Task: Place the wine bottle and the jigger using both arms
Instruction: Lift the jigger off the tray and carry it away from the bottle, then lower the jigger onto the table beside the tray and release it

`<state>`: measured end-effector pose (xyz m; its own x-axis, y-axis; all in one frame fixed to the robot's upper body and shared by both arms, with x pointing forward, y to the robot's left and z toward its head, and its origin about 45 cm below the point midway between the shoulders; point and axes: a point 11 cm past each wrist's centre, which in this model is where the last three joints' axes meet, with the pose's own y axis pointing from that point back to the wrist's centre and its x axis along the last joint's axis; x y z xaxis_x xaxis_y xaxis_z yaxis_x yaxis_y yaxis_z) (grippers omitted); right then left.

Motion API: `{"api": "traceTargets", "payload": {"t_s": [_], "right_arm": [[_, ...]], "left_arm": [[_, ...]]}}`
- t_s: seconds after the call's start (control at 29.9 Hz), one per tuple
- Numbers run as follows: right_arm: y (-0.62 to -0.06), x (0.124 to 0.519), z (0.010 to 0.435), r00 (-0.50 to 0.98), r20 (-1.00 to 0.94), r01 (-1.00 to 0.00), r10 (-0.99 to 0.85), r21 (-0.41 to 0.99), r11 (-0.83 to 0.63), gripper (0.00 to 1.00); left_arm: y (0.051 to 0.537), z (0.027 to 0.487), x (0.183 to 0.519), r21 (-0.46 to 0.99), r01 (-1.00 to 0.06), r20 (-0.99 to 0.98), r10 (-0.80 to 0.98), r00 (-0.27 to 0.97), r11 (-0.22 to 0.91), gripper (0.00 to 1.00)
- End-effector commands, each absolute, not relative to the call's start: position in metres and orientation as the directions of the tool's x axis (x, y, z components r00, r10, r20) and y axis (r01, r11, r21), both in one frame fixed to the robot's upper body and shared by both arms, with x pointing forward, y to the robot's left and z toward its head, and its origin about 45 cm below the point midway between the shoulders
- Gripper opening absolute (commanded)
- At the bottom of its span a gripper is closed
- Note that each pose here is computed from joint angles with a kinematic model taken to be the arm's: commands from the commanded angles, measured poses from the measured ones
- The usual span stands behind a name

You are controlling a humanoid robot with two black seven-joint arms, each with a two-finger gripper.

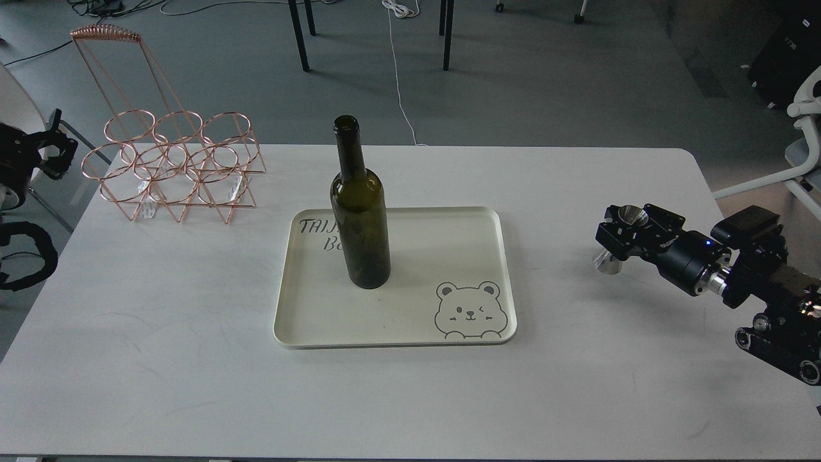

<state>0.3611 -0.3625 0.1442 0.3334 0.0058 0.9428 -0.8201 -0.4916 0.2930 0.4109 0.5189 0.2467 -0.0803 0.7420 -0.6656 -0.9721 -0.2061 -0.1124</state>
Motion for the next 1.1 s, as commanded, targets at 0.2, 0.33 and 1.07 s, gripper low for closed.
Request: {"api": "traceTargets", "payload": {"t_s": [0.2, 0.33, 1.07], "right_arm": [[-0.3573, 0.3532, 0.1319, 0.359, 0.933, -0.811, -0.005, 0.309, -0.497, 0.18], [-0.3584, 0.3518, 0.1307, 0.362, 0.932, -0.810, -0.003, 0.313, -0.495, 0.19], [-0.3568, 0.3505, 0.1292, 0.366, 0.930, -0.806, -0.002, 0.316, -0.500, 0.50]], "left_arm": [[0.5209, 0.2483, 0.4103, -0.115, -0.971, -0.664, 0.743, -0.082, -0.209, 0.98], [0.5208, 0.2480, 0.4103, -0.114, -0.971, -0.663, 0.744, -0.082, -0.209, 0.98], [0.5212, 0.2477, 0.4099, -0.114, -0.971, -0.665, 0.742, -0.083, -0.210, 0.98]]}}
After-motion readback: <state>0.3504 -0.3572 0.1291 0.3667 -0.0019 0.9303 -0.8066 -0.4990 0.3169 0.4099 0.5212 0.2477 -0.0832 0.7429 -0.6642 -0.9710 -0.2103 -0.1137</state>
